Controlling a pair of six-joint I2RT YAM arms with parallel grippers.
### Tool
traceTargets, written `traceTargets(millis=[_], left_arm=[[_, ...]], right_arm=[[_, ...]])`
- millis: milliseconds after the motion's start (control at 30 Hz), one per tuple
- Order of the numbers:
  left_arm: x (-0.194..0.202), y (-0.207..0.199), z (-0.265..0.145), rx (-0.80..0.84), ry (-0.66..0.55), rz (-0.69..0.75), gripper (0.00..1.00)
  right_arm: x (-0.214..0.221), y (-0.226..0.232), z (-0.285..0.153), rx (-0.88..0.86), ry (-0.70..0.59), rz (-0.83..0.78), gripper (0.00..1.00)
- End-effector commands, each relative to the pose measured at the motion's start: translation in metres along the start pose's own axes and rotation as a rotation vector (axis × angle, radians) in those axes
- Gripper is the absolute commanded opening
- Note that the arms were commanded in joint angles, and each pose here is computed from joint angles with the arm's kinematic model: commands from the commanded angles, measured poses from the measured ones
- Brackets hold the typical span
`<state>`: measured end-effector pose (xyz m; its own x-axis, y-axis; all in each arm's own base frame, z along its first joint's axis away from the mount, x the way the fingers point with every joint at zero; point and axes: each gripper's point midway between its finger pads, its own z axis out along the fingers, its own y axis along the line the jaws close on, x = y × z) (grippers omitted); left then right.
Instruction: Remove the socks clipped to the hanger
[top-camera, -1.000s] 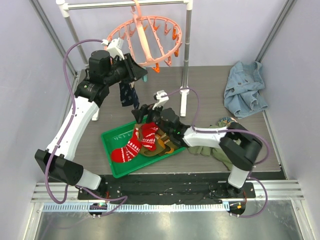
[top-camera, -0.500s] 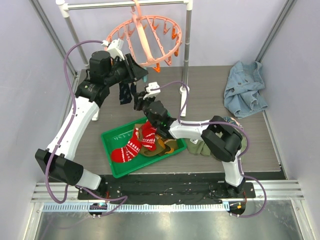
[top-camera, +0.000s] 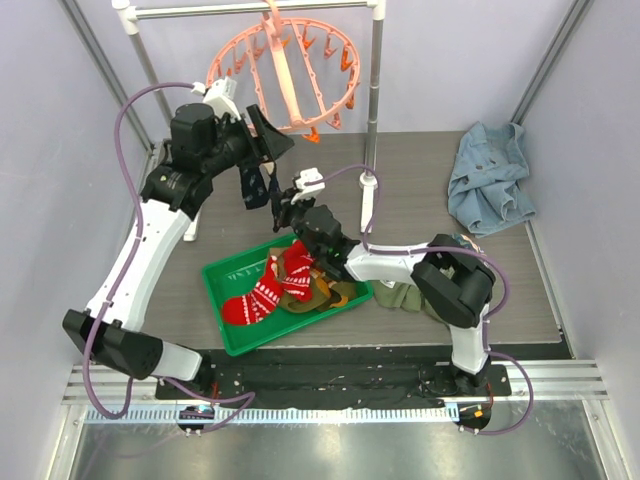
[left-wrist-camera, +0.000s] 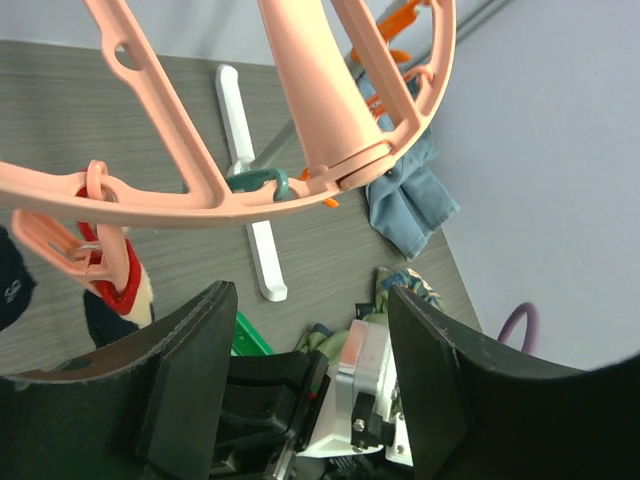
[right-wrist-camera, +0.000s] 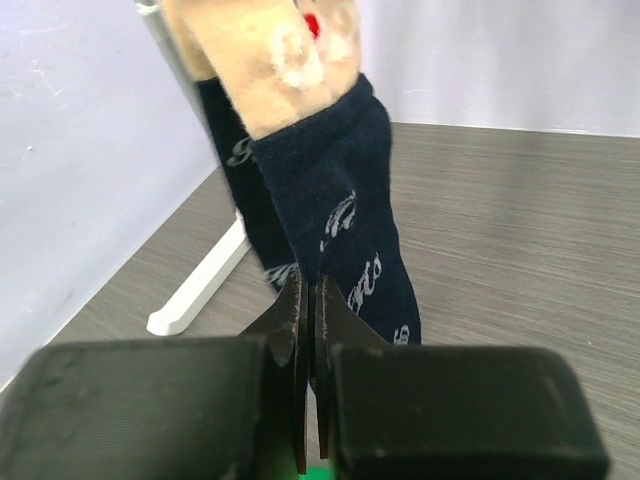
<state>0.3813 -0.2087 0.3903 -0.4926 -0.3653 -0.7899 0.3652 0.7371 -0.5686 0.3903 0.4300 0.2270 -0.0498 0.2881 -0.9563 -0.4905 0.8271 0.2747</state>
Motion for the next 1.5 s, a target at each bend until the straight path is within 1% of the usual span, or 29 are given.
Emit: traceTargets(millis=[0,133,333,500,667,867,900,1067,1200,1300,1467], left_arm=[[-0.031,-0.012,-0.029,-0.033,-0.092,0.031,0.66],[-0.028,-0.005,-0.039,-0.089,-0.080,0.032,0.66],[-0.030,-0.001,-0.055,-0.128,-0.105,0.039,0.67],[-0.035,0.023,-0.062,-0.252,-0.125,0.053,0.68],[-0.034,0.038,-0.057,-0.282,-0.110,0.012,0.66],[-0.036,0.051,-0.053,-0.266,-0.121,-0.030,0.64],[-0.043,0.051,-0.052,-0.244,-0.148,-0.032,0.64],[-0.044,0.046,-0.040,-0.126,-0.136,-0.049,0.64],[-0.041,0.045,-0.032,-0.084,-0.119,-0.046,0.64],[-0.041,0.048,-0.027,-0.083,-0.118,-0.043,0.64],[-0.038,0.054,-0.016,-0.085,-0.104,-0.044,0.61]], right_arm=[[-0.057,0.017,-0.013,-0.064,-0.104,0.047,0.01],[-0.059,0.016,-0.020,-0.073,-0.092,0.051,0.01],[-0.067,0.020,-0.029,-0.097,-0.081,0.077,0.01],[-0.070,0.030,-0.038,-0.144,-0.071,0.121,0.01],[-0.075,0.036,-0.043,-0.167,-0.071,0.168,0.01],[-0.072,0.041,-0.045,-0.191,-0.050,0.209,0.01],[-0.072,0.042,-0.045,-0.194,-0.048,0.217,0.01],[-0.074,0.047,-0.047,-0.218,-0.043,0.271,0.01],[-0.076,0.051,-0.051,-0.235,-0.045,0.320,0.01],[-0.078,0.052,-0.052,-0.239,-0.048,0.336,0.01],[-0.081,0.052,-0.053,-0.240,-0.053,0.349,0.01]])
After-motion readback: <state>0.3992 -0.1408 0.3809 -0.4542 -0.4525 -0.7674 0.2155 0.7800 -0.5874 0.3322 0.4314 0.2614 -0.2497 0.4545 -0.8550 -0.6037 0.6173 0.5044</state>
